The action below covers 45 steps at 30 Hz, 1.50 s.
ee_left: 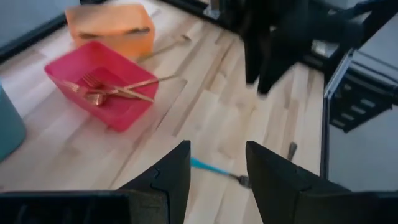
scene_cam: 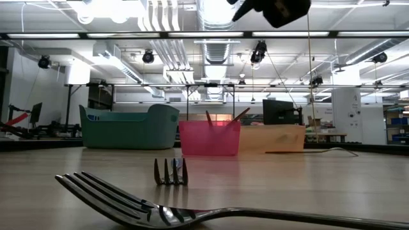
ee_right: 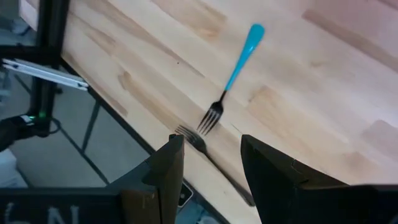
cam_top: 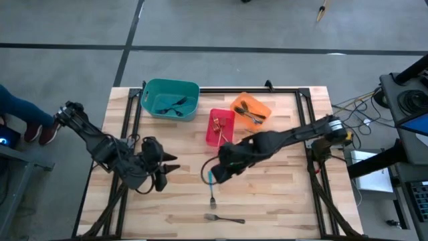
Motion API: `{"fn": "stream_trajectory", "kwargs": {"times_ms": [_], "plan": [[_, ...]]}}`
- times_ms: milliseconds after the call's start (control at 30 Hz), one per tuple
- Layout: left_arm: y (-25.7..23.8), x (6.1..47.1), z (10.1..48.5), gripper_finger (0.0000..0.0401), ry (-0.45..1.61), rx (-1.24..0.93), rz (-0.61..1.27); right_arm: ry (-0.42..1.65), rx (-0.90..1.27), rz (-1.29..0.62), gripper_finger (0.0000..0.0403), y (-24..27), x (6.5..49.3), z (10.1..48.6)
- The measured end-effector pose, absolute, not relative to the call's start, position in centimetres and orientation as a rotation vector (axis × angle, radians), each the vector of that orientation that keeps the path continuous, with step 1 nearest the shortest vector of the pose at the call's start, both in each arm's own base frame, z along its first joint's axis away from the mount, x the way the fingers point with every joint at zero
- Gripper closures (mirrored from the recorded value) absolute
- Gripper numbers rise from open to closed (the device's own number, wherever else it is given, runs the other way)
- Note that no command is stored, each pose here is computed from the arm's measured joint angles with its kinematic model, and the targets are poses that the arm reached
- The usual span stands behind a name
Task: Sort silverware by color (type)
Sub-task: Put the blue fork into the green bin
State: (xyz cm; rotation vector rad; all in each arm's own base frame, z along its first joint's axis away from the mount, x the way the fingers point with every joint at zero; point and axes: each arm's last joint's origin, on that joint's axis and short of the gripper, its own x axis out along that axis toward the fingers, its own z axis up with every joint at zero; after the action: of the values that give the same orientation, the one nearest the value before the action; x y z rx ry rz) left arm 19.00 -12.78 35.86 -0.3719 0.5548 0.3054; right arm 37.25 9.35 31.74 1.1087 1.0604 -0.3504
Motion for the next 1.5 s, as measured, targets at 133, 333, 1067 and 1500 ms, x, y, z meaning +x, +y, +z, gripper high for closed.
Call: {"fn": "stream_trajectory", "kwargs": {"times_ms": [133, 333, 1067, 1500], "plan": [[-12.7, 19.0, 36.8, 0.0267, 0.526, -0.361, 0.302, 1.095, 1.046, -0.318, 0.0253, 10.4, 39.5, 30.3], [-12.6, 18.9, 38.4, 0.0267, 0.494, -0.365, 0.279, 1.154, 0.367, 0.138, 0.0253, 11.9, 42.3, 29.2], [-12.4, 18.6, 41.1, 0.0267, 0.445, -0.297, 0.224, 1.119, -0.899, 0.867, 0.0253, 14.9, 47.9, 18.0], [-12.4, 18.6, 41.1, 0.0267, 0.436, -0.233, 0.231, 1.088, -0.922, 0.877, 0.0272, 13.5, 48.8, 16.0]]}}
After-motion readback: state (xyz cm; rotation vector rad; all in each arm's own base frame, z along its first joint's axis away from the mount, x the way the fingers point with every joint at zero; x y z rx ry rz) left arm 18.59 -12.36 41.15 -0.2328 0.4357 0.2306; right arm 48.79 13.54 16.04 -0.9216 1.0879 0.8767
